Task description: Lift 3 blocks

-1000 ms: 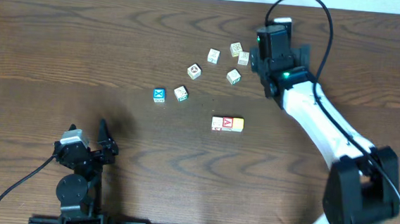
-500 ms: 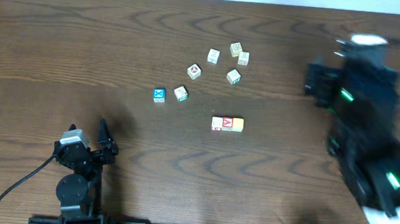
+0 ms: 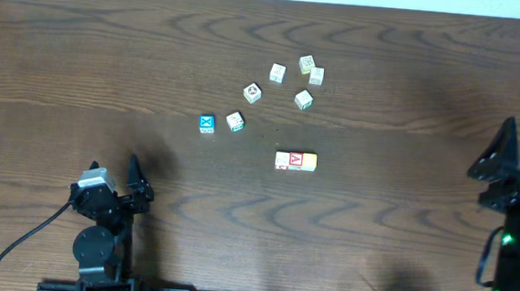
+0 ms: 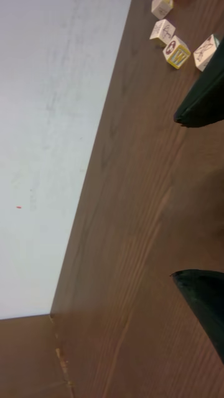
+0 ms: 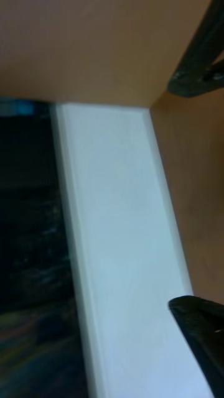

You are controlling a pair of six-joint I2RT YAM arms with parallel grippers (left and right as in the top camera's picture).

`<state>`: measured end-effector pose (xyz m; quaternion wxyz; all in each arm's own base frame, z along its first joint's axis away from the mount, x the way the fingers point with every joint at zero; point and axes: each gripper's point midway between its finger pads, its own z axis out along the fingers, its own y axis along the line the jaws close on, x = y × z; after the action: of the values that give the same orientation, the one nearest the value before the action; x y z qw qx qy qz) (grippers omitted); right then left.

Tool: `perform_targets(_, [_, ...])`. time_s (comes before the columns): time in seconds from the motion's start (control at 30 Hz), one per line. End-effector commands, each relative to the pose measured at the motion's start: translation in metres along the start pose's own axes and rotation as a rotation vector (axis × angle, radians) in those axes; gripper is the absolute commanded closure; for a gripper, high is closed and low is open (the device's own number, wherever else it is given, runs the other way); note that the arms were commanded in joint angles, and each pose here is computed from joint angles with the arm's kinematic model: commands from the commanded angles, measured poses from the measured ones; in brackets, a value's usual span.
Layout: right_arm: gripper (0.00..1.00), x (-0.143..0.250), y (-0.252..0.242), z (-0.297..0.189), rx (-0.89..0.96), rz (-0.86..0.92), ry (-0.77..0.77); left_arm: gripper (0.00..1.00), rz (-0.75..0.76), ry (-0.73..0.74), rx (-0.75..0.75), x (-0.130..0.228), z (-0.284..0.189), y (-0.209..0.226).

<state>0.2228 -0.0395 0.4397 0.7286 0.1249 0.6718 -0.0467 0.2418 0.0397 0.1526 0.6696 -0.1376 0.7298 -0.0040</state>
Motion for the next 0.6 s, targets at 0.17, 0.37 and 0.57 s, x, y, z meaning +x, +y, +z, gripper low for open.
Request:
perform_targets(0.17, [0.01, 0.074, 0.016, -0.02, -0.195, 0.046, -0.168, 0.26, 0.003, 0.045, -0.041, 0.015, 0.0, 0.008])
perform_targets(0.37, [0.01, 0.126, 0.021, -0.021, -0.252, 0.045, -0.158, 0.27, 0.003, 0.045, -0.041, 0.015, 0.0, 0.008])
perform_targets(0.57, [0.01, 0.158, 0.021, -0.02, -0.26, 0.041, -0.128, 0.26, 0.003, 0.045, -0.041, 0.015, 0.0, 0.008])
